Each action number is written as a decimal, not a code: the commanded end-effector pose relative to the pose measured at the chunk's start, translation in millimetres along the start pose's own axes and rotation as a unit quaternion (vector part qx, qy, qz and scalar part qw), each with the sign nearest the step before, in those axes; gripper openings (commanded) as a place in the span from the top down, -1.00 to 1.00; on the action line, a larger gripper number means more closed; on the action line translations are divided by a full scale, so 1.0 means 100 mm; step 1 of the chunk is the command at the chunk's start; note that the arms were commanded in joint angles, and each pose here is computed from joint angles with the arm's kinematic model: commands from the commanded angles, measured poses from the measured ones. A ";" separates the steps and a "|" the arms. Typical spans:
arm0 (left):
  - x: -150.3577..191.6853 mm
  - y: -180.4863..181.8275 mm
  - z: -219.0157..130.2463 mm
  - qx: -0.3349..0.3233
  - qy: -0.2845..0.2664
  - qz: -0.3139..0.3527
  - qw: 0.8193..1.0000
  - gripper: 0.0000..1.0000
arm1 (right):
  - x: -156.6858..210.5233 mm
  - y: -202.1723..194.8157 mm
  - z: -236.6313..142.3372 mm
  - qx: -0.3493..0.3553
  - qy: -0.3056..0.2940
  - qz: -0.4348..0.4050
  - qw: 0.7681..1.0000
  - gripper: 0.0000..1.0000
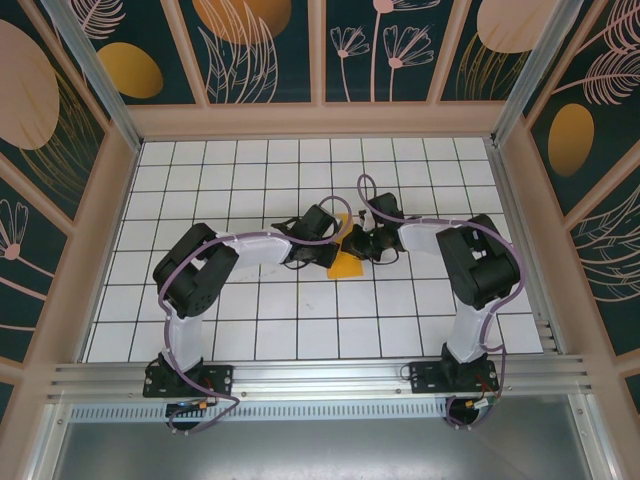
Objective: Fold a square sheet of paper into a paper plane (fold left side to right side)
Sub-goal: Fold the triangle a second time at the center of the table.
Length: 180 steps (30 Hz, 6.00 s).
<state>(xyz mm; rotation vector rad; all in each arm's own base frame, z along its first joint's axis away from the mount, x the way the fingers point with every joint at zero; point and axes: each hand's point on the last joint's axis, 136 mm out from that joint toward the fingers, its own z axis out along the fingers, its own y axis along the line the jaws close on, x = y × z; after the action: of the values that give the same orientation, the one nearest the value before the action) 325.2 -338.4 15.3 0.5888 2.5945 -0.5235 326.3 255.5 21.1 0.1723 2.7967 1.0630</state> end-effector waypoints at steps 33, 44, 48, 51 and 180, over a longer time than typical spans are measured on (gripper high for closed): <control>-0.18 -0.70 -0.85 0.185 -0.049 -0.012 0.981 0.03 | 0.26 -0.50 0.16 0.078 0.035 0.019 0.996 0.75; 0.15 -0.65 -0.33 0.196 0.020 -0.034 0.980 0.04 | 0.27 -0.51 0.16 0.081 0.036 0.019 0.996 0.74; 0.25 -0.59 -0.24 0.184 0.034 -0.038 0.982 0.05 | 0.27 -0.52 0.16 0.083 0.037 0.019 0.996 0.75; 0.34 -0.54 -0.19 0.176 0.043 -0.041 0.983 0.05 | 0.27 -0.52 0.16 0.083 0.037 0.018 0.996 0.74; 0.20 -0.49 -0.46 0.273 0.017 -0.141 0.952 0.19 | 0.52 -0.02 0.12 0.021 0.033 0.020 0.999 0.86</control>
<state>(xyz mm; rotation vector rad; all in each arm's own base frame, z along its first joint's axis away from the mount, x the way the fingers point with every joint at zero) 270.4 -346.3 59.1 0.4013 2.5849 -1.2957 300.1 270.2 17.7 0.1821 2.8075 1.0562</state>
